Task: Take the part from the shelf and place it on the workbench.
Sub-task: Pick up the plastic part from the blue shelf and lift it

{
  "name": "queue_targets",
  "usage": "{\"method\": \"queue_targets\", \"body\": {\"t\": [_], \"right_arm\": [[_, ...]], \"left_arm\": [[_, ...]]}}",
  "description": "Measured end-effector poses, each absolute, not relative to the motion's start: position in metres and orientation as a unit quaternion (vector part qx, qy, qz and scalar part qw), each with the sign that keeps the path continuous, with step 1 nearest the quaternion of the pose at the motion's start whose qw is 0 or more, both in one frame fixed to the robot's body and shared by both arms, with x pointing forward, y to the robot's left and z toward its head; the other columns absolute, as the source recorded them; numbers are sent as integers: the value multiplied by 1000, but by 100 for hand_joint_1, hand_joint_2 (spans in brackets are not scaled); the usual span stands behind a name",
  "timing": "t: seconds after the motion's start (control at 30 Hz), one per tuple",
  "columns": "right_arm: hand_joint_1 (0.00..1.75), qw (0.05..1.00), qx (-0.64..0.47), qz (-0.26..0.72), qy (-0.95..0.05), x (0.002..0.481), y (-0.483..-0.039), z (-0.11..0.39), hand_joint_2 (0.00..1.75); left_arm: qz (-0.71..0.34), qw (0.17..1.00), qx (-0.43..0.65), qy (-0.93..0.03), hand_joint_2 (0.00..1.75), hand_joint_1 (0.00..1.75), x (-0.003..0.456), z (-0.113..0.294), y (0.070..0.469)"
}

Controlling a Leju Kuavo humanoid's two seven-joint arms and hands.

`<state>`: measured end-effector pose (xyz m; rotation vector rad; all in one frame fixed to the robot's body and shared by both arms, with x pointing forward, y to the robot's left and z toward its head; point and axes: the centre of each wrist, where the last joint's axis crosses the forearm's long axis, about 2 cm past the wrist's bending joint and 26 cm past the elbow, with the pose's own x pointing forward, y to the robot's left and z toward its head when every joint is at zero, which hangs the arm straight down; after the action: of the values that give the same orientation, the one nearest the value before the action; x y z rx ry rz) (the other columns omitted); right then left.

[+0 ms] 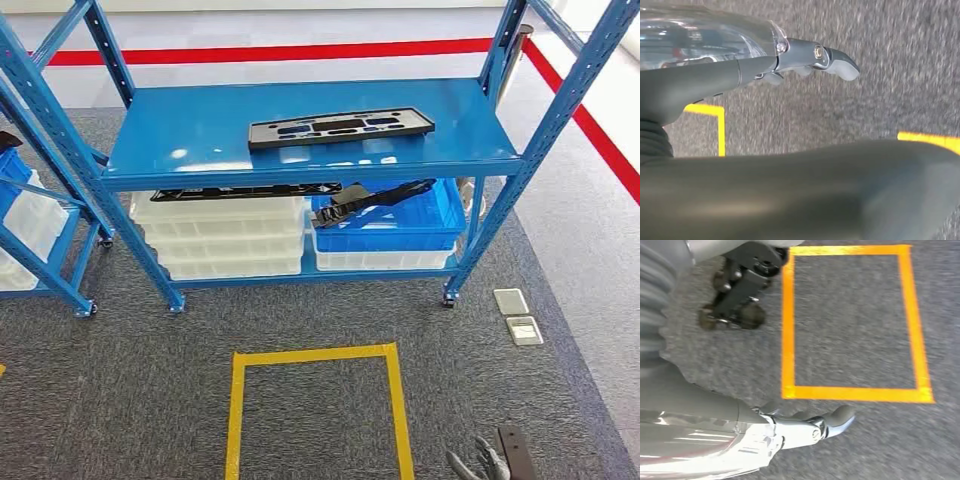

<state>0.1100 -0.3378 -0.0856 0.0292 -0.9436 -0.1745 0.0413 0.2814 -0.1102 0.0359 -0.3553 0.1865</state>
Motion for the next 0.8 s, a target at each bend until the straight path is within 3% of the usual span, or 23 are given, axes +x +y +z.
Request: {"method": "queue_targets", "body": {"t": [0.47, 0.8], "right_arm": [[0, 795, 6, -41, -605, 160, -352, -33, 0], [0, 702, 21, 32, -712, 195, -335, 28, 0]], "left_arm": [[146, 972, -12, -184, 0, 0, 45, -110, 265], [200, 961, -38, -187, 0, 0, 46, -109, 253]]}}
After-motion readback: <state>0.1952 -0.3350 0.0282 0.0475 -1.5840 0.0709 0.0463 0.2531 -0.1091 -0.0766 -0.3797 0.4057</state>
